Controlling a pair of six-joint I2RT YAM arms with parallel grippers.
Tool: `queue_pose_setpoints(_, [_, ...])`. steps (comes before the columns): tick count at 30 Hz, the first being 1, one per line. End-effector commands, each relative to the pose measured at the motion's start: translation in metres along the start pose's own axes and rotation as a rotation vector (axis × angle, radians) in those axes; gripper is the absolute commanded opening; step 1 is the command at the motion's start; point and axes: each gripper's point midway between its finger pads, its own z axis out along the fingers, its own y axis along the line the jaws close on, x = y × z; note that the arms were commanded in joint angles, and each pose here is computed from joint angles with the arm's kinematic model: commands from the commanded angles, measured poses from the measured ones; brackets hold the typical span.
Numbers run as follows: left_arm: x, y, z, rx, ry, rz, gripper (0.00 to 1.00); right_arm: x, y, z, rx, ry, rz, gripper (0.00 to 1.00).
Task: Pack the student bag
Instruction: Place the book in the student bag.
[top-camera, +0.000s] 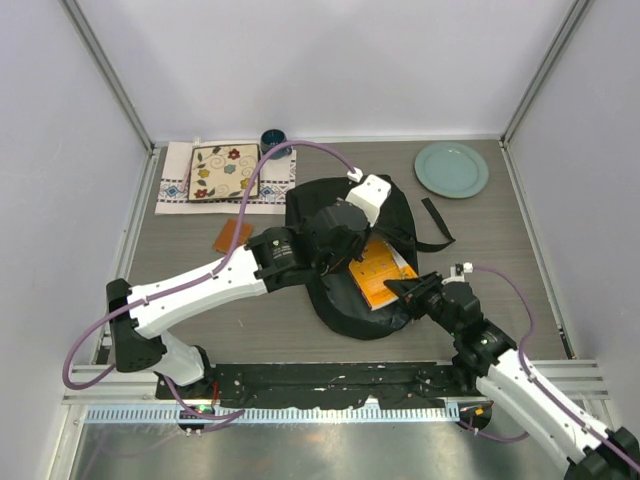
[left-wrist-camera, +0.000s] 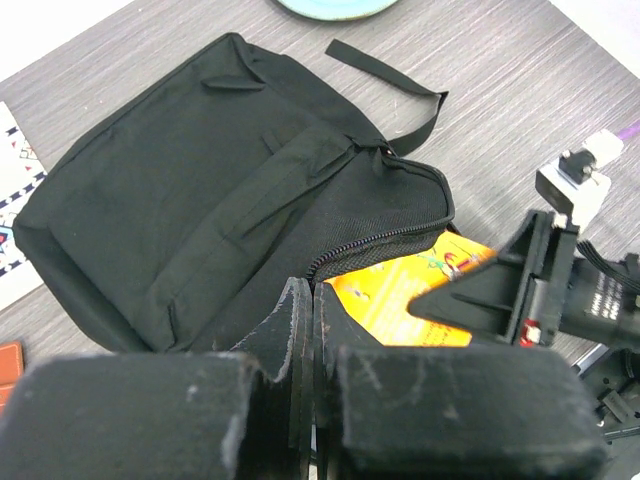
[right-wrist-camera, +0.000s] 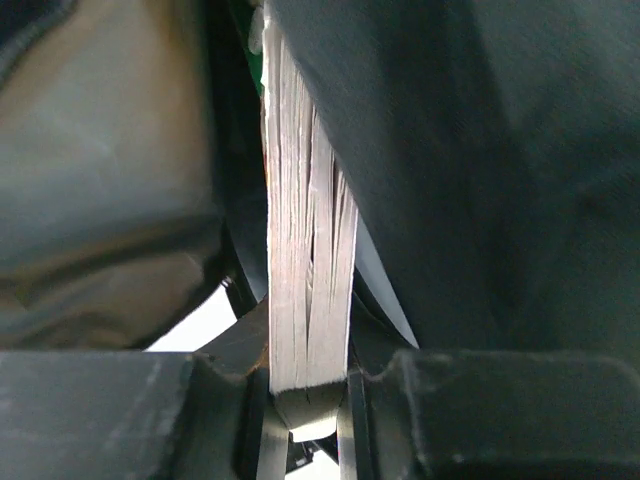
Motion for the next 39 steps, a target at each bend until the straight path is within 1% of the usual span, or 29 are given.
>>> queue_pose_setpoints(1, [-0.046, -0.004, -0.025, 0.052, -0.16, -0.12, 0.0, -0.027, 0.108, 0.004, -0.34, -0.139, -0.002, 0.01])
queue_pose_setpoints(3, [-0.043, -0.005, -0.023, 0.053, -0.151, -0.123, 0.0, -0.03, 0.099, 0.024, -0.27, -0.149, -0.023, 0.01])
queue_pose_setpoints(4, [-0.042, -0.006, -0.022, 0.057, -0.148, -0.124, 0.0, -0.03, 0.1, 0.029, -0.266, -0.15, -0.015, 0.01])
queue_pose_setpoints(6, [-0.039, -0.008, -0.02, 0.061, -0.137, -0.125, 0.0, -0.031, 0.112, 0.034, -0.32, -0.147, -0.003, 0.02])
queue_pose_setpoints(7, [-0.038, -0.008, -0.02, 0.064, -0.134, -0.128, 0.0, -0.032, 0.113, 0.037, -0.314, -0.153, -0.002, 0.04])
queue_pose_setpoints(8, [-0.037, -0.009, -0.02, 0.062, -0.133, -0.13, 0.0, -0.038, 0.11, 0.041, -0.284, -0.186, 0.0, 0.05])
queue_pose_setpoints(9, [-0.036, -0.008, -0.02, 0.06, -0.131, -0.131, 0.0, -0.04, 0.09, 0.05, -0.192, -0.197, -0.001, 0.08])
queue_pose_setpoints(10, [-0.036, -0.009, -0.019, 0.062, -0.133, -0.133, 0.0, -0.042, 0.081, 0.056, -0.15, -0.21, -0.007, 0.1])
queue_pose_setpoints(13, [-0.032, -0.007, -0.017, 0.051, -0.122, -0.124, 0.0, -0.048, 0.066, 0.064, -0.121, -0.253, -0.045, 0.17])
queue_pose_setpoints(14, [-0.032, -0.008, -0.017, 0.052, -0.121, -0.121, 0.0, -0.048, 0.066, 0.065, -0.124, -0.252, -0.056, 0.2])
queue_pose_setpoints(15, [-0.031, -0.008, -0.016, 0.051, -0.116, -0.116, 0.0, -0.045, 0.067, 0.065, -0.126, -0.237, -0.072, 0.26])
queue_pose_setpoints(17, [-0.026, -0.008, -0.013, 0.045, -0.099, -0.107, 0.0, -0.04, 0.066, 0.068, -0.116, -0.212, -0.105, 0.29])
queue_pose_setpoints(18, [-0.025, -0.008, -0.013, 0.044, -0.098, -0.109, 0.0, -0.037, 0.063, 0.07, -0.104, -0.197, -0.11, 0.34])
queue_pose_setpoints(20, [-0.022, -0.009, -0.01, 0.044, -0.093, -0.113, 0.0, -0.027, 0.06, 0.074, -0.089, -0.144, -0.124, 0.38])
queue_pose_setpoints(24, [-0.019, -0.014, -0.006, 0.057, -0.081, -0.118, 0.0, -0.011, 0.049, 0.081, -0.067, -0.068, -0.141, 0.56])
queue_pose_setpoints(25, [-0.018, -0.014, -0.006, 0.056, -0.074, -0.116, 0.0, -0.007, 0.047, 0.081, -0.062, -0.042, -0.146, 0.58])
queue_pose_setpoints(27, [-0.017, -0.013, -0.007, 0.051, -0.07, -0.108, 0.0, -0.005, 0.042, 0.078, -0.045, -0.03, -0.157, 0.65])
queue_pose_setpoints(30, [-0.015, -0.008, -0.009, 0.037, -0.07, -0.106, 0.0, -0.005, 0.027, 0.069, -0.003, -0.03, -0.167, 0.68])
queue_pose_setpoints(32, [-0.013, -0.006, -0.009, 0.031, -0.071, -0.105, 0.0, -0.009, 0.032, 0.057, -0.025, -0.056, -0.173, 0.7])
queue_pose_setpoints(33, [-0.013, -0.006, -0.009, 0.031, -0.073, -0.107, 0.0, -0.013, 0.022, 0.054, 0.013, -0.077, -0.173, 0.71])
queue_pose_setpoints(35, [-0.01, -0.007, -0.007, 0.033, -0.067, -0.106, 0.0, -0.016, 0.029, 0.044, -0.028, -0.098, -0.17, 0.71])
queue_pose_setpoints(38, [-0.01, -0.009, -0.006, 0.039, -0.064, -0.106, 0.0, -0.018, 0.029, 0.038, -0.048, -0.116, -0.141, 0.63])
queue_pose_setpoints(39, [-0.009, -0.011, -0.005, 0.044, -0.061, -0.107, 0.0, -0.018, 0.031, 0.037, -0.058, -0.115, -0.13, 0.55])
